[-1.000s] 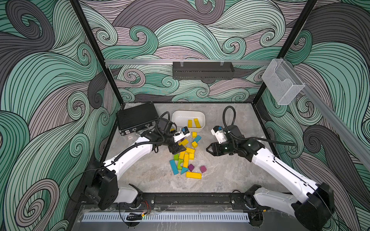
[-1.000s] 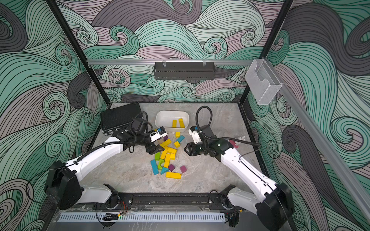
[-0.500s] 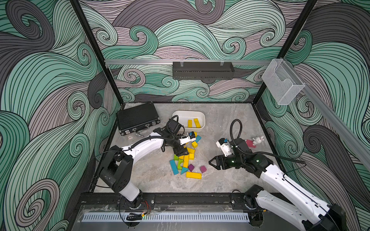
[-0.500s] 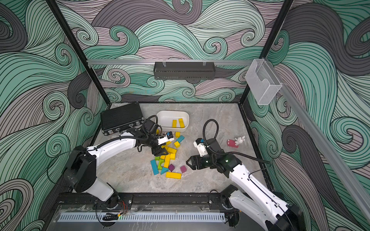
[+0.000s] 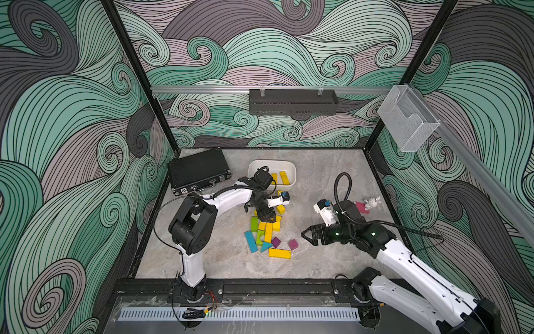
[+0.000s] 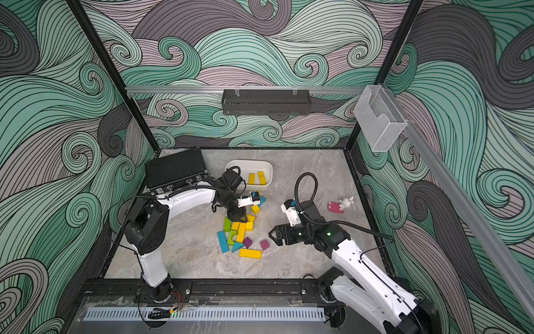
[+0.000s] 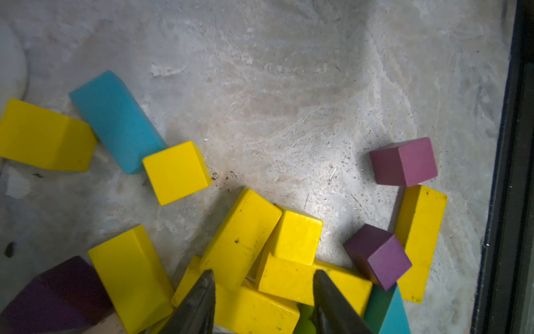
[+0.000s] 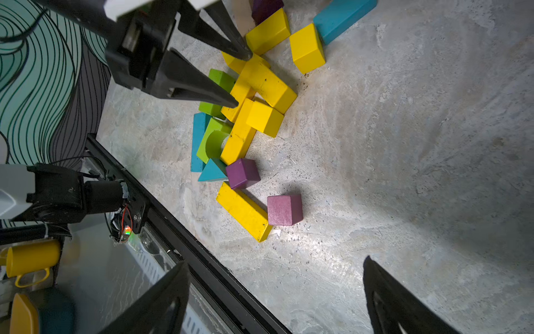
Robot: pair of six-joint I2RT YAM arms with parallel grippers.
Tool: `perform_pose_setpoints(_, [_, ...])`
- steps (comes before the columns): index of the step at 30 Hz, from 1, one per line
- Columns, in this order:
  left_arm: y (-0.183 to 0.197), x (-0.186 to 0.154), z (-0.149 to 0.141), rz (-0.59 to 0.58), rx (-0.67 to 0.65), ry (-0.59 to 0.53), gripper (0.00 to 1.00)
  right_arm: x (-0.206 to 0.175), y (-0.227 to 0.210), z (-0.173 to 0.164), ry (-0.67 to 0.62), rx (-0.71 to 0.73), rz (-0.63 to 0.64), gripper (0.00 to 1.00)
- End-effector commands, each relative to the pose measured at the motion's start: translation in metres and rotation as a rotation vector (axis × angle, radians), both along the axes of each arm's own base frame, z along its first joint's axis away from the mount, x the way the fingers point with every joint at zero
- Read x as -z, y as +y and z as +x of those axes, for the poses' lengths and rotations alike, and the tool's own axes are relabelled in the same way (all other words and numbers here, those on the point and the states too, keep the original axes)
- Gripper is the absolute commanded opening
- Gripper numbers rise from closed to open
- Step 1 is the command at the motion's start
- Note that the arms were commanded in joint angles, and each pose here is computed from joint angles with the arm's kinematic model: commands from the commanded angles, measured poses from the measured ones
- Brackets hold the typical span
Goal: Pick out the yellow building blocks
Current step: Pick up the building block from the center of the board.
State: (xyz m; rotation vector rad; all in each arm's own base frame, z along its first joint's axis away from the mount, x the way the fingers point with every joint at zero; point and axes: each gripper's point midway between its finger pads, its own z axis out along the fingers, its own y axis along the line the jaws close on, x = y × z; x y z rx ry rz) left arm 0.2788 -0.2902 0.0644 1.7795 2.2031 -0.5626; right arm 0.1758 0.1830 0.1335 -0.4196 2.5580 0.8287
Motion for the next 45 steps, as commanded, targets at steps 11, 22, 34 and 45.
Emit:
perform_pose_setpoints(11, [-0.003, 0.023, 0.002, 0.11, 0.07, -0.035, 0.39, 0.019, 0.001, 0.005, 0.051, 0.019, 0.006, 0.97])
perform_pose_setpoints(22, [-0.004, 0.031, 0.011, 0.165, 0.101, -0.073, 0.45, 0.018, 0.004, 0.012, 0.038, 0.02, 0.011, 0.95])
perform_pose_setpoints(34, [0.0, 0.045, 0.007, 0.219, 0.102, -0.007, 0.38, 0.019, 0.002, 0.014, 0.034, 0.031, 0.005, 0.93])
perform_pose_setpoints(45, [-0.007, 0.024, 0.015, 0.147, 0.059, -0.085, 0.21, 0.021, 0.0, 0.016, 0.042, 0.044, -0.005, 0.92])
